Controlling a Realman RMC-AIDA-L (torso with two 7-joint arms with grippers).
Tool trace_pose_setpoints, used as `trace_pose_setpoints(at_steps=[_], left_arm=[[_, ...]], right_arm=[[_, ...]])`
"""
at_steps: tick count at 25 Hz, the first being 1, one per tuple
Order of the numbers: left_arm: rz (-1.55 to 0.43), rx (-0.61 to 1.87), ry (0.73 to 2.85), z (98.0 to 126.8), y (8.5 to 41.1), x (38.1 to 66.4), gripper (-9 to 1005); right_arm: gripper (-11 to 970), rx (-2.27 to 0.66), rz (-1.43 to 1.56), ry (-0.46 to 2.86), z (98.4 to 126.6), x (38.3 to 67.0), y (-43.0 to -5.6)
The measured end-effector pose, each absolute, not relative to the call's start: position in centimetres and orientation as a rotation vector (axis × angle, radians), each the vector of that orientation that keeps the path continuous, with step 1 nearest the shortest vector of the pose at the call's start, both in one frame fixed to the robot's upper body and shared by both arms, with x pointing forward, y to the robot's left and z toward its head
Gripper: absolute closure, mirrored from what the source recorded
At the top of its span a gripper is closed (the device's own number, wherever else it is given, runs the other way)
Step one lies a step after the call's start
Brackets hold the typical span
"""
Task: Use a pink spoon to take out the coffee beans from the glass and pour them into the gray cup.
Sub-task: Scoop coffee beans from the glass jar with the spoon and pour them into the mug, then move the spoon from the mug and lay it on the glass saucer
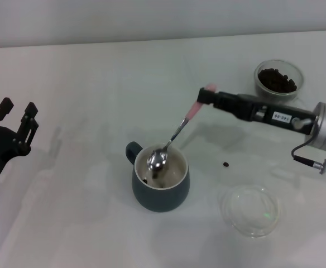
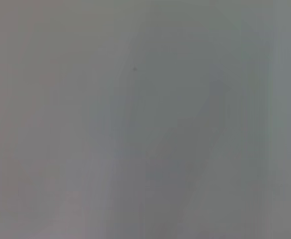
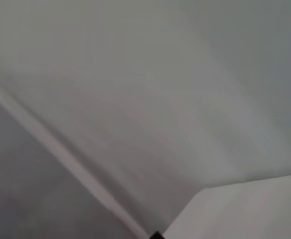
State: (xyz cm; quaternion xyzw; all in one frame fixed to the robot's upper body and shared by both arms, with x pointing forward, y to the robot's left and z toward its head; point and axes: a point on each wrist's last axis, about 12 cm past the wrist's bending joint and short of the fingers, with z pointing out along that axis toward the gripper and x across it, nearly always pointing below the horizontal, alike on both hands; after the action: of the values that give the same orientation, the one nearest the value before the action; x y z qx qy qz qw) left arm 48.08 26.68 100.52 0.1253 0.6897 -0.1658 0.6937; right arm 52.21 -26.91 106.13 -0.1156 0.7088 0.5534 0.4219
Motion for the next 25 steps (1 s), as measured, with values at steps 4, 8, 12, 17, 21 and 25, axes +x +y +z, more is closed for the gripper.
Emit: trace_pose_setpoints(at_steps=[4, 8, 12, 17, 21, 25], left_arm=[[-0.374, 0.28, 1.535, 100.6, 26.6, 48.2, 507], [-0.374, 0.281, 1.534, 100.6, 26.5, 48.2, 507], [-0.375, 0.28, 1.532, 100.7, 26.5, 48.3, 508], [-0.375, 0.28, 1.531, 100.7, 26.5, 48.3, 508], [-0.376, 0.28, 1.53, 100.7, 26.5, 48.3, 506], [-0.379, 0.284, 1.526, 100.8, 26.4, 48.5, 506]], right_arm=[[812, -0.387, 1.348, 1.742, 106.3, 52.3, -26.4], [812, -0.39, 1.357, 1.718, 106.6, 52.4, -26.3], [812, -0.364, 1.428, 1.688, 107.3, 52.3, -26.5], [812, -0.347, 1.47, 1.658, 108.3, 51.9, -27.8], [811, -0.32, 1.429, 1.659, 108.7, 51.3, -29.9], [809, -0.31, 1.375, 1.688, 108.8, 50.5, -32.2]])
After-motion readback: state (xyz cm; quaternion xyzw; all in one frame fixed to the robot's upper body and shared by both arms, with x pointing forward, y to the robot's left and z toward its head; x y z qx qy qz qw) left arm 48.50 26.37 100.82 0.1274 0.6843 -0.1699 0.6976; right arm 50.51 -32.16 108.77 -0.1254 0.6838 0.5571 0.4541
